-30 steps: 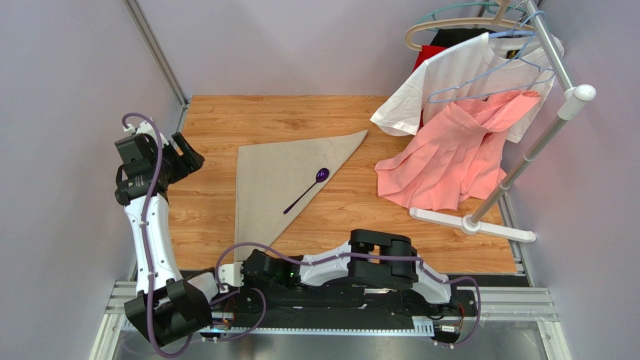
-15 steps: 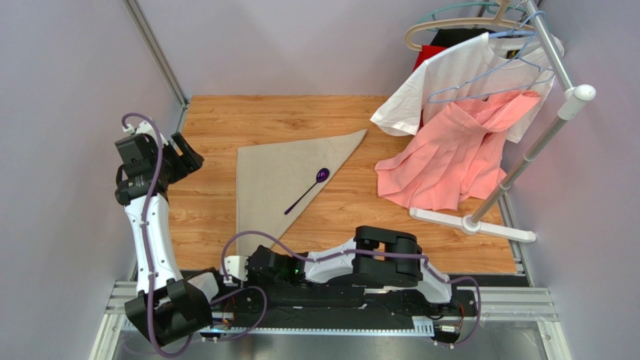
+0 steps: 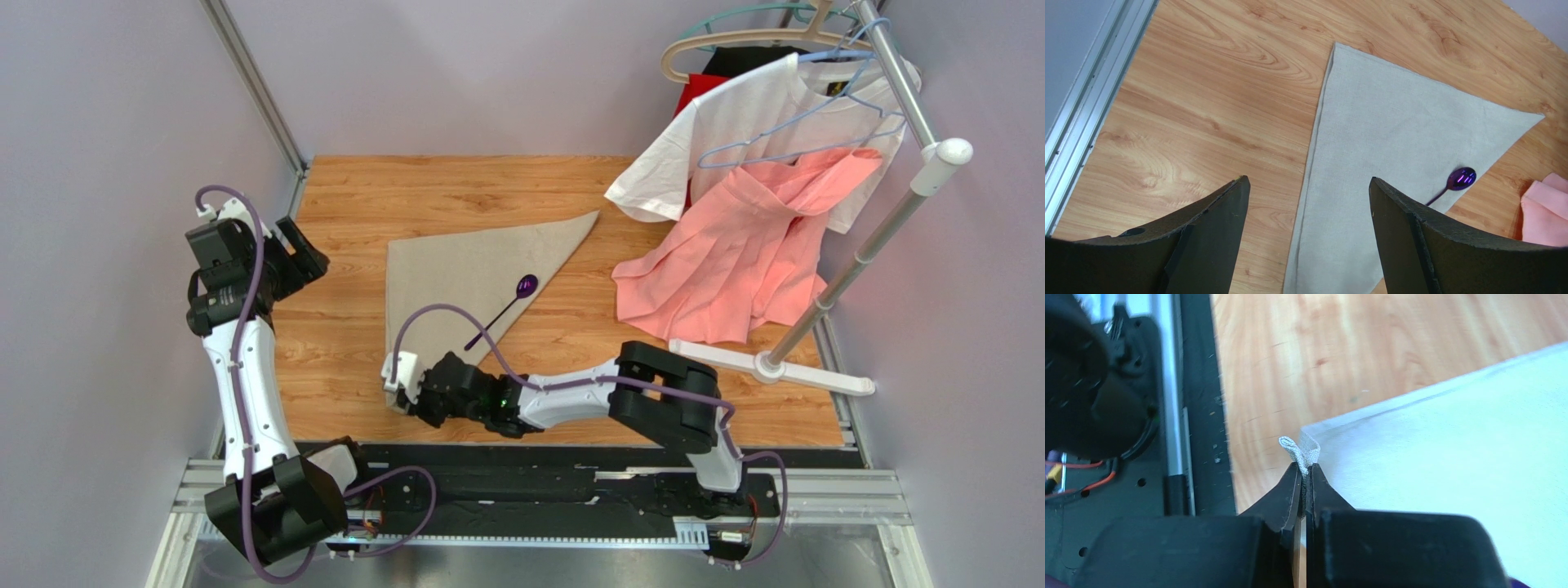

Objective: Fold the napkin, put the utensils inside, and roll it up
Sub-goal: Fold the napkin

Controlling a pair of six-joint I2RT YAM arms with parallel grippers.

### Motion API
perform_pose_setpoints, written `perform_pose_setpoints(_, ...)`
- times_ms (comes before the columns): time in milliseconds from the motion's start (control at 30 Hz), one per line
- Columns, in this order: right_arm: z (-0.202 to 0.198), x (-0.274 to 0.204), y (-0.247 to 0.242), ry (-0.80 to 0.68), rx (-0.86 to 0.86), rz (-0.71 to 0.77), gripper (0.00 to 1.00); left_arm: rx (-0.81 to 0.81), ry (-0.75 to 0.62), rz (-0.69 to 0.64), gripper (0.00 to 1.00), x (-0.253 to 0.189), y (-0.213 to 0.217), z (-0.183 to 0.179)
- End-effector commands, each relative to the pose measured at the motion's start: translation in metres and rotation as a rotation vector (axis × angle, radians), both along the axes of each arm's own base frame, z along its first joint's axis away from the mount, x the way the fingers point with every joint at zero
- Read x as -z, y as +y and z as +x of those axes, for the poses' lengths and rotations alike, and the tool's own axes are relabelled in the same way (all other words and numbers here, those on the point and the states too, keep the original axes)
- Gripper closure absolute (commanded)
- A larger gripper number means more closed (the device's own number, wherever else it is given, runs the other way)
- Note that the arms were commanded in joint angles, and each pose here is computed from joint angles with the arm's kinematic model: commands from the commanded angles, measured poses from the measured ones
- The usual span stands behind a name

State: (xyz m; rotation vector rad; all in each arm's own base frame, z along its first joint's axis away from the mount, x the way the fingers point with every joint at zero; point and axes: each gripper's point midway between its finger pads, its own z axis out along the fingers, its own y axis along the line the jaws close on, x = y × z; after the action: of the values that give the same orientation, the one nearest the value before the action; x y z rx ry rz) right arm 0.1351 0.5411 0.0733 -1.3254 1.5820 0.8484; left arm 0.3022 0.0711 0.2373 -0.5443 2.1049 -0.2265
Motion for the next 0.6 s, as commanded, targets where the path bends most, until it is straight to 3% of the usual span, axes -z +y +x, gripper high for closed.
perform_pose_setpoints(0,0.026,-0.056,-0.001,0.105,0.069,0.123,1.0,-0.018,-0.046,0.015,0.2,-0.013,0.005,0.002)
perform_pose_setpoints(567,0.155,-0.058,-0.062,0.187,0.383,0.155,1.0,-0.011,-0.043,0.006,0.2,-0.011,0.004,0.003)
